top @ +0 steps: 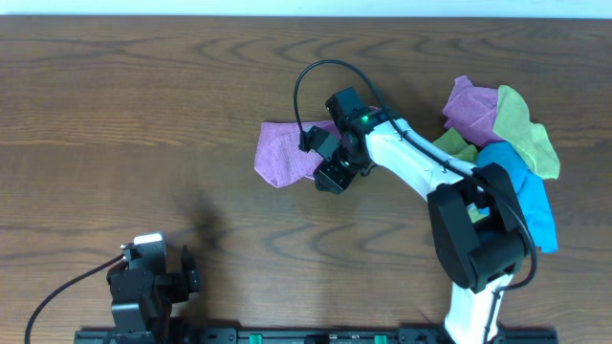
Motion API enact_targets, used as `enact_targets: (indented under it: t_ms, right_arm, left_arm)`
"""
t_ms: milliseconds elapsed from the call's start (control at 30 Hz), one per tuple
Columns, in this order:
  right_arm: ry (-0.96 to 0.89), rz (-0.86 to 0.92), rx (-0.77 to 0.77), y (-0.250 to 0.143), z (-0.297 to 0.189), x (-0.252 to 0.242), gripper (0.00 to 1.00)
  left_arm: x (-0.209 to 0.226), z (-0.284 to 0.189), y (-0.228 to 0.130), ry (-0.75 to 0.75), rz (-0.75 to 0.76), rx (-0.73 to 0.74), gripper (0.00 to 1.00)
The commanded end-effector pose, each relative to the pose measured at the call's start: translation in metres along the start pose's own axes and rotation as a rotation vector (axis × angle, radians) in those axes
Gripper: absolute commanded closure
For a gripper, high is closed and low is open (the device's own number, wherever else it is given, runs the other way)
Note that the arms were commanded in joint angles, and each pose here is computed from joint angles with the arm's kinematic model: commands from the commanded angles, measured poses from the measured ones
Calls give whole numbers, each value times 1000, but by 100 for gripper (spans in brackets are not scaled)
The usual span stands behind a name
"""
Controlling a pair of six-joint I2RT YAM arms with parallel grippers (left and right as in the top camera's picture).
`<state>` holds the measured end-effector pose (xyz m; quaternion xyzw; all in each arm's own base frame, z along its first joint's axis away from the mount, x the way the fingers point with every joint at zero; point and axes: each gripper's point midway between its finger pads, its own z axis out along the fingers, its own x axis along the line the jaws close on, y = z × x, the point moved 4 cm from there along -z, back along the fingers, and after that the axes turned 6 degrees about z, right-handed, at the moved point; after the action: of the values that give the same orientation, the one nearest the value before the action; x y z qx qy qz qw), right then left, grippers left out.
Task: Fold the cloth
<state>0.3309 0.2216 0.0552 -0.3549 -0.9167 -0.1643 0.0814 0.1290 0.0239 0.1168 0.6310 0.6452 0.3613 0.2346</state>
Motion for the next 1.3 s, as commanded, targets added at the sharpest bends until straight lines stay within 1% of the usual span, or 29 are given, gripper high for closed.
enact_targets:
  t_ms: [0, 233, 367, 433, 467, 500, 533, 700, 867, 1067, 1133, 1167, 1200, 1267]
  right_arm:
    - [15, 20, 29, -5, 12, 2, 54]
    - [18, 1, 32, -3, 14, 8, 61]
    - [22, -13, 36, -2, 16, 14, 69]
    - [24, -19, 39, -2, 17, 17, 76]
    - [24, -19, 39, -1, 17, 18, 83]
    - [25, -14, 41, -1, 18, 19, 92]
    - [26, -9, 43, -1, 18, 20, 99]
    - [73, -4, 65, -3, 22, 39, 99]
    - [205, -50, 76, 1, 31, 90, 99]
    - [249, -190, 132, -6, 46, 152, 99]
    - [254, -218, 137, -6, 48, 163, 98]
    - [256, -227, 136, -5, 48, 168, 94]
    - [257, -235, 130, -2, 47, 172, 87]
    - [256, -250, 101, 8, 42, 176, 65]
  left_arm:
    - [-2, 3, -10, -7, 16, 37, 5]
    - [-2, 3, -10, -7, 16, 37, 5]
    - [-2, 3, -10, -7, 16, 37, 5]
    - [-2, 3, -10, -7, 16, 38, 5]
    - [-2, 3, -10, -7, 15, 37, 5]
    - [-2, 3, -10, -7, 16, 38, 5]
    - [-2, 3, -10, -7, 16, 37, 5]
    - [-2, 3, -10, -7, 15, 37, 5]
    - [-2, 3, -10, -7, 15, 37, 5]
    - [-2, 3, -10, -7, 16, 38, 5]
    - [-2, 3, -10, -7, 16, 37, 5]
    - [-2, 3, -10, -7, 16, 37, 5]
    - [-2, 3, -10, -7, 16, 37, 5]
    - [-2, 3, -10, -7, 15, 37, 5]
